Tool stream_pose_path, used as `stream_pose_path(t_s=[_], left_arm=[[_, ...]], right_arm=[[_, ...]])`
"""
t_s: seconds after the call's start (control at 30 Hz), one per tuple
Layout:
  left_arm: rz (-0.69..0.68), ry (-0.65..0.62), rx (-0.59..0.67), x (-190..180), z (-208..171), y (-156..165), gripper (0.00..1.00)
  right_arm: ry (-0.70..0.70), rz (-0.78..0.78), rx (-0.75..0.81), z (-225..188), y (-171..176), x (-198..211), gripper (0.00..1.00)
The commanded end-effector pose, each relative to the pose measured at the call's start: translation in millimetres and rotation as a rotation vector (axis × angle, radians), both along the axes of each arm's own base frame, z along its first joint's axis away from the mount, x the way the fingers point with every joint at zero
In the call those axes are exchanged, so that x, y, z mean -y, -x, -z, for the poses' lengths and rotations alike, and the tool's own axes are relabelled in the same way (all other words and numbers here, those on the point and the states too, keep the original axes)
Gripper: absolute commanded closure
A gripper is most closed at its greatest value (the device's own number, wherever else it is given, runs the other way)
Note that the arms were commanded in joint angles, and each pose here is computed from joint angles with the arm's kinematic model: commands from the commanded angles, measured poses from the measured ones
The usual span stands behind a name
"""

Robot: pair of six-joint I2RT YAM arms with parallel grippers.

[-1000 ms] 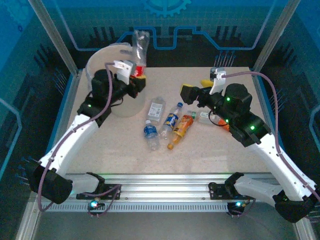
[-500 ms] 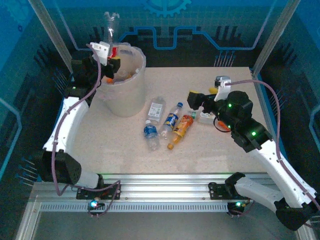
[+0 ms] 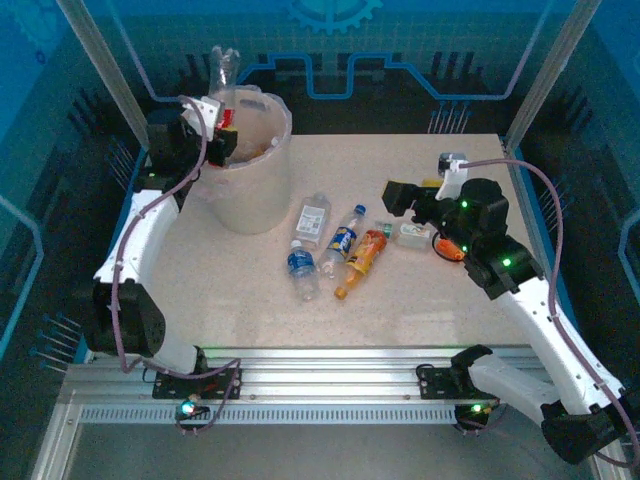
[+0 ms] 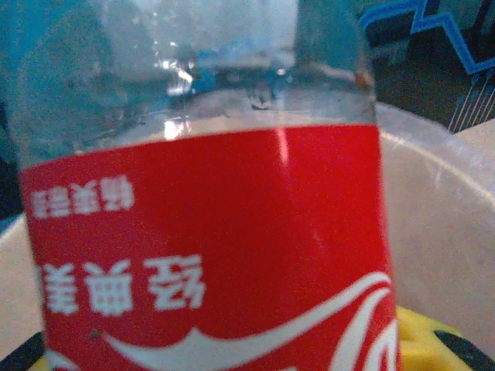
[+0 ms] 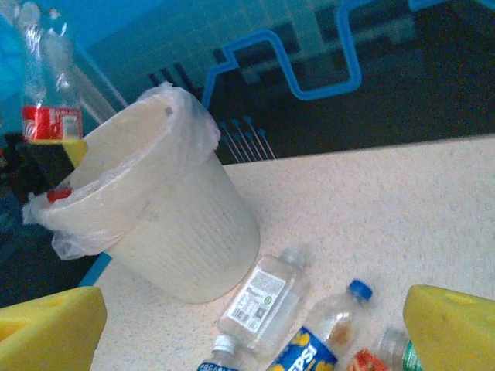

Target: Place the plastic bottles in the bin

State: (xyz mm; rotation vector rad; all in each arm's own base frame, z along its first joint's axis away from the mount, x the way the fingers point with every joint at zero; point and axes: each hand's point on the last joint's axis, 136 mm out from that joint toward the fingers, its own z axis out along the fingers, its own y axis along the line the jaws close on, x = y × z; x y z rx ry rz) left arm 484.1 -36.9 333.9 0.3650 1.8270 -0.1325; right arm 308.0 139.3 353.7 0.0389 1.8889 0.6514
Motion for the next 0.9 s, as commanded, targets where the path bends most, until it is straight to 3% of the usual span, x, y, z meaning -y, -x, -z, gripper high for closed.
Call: stream_pose_path(t_s=[0.0,0.17,0.23,0.5,0.6,0.67,0.87], left_arm=[[0.02,-0.003,0.014,-1,7,-5,0.62],[0.022,0.005,-0.005,-1,17,-7,0.49],[0.02,0.007,-0.004,-1,17,-6,0.4],[0.018,0.014,0.015,-1,8,-3,0.34],[0.017,0.016,0.016,-1,8,-3,0.24],[0.016,0.018,0.013,-1,9,-4,0.17],[0.012,0.021,0.015,-1,7,-2,0.14]], right_arm=[[-0.006,0.156,-0.118,14,-3,29,0.0],[0.044,0.157,-0.157,27,-5,30,0.0],[0.065,0.159,-0.176,33,-6,31,0.0],[0.191,0.231,-0.354,74,-6,45,0.0],[0.24,0.25,-0.43,90,-6,49,0.0],[0.253,0.259,-0.455,97,-7,50,0.0],[0.263,0.287,-0.463,102,-11,54,0.0]])
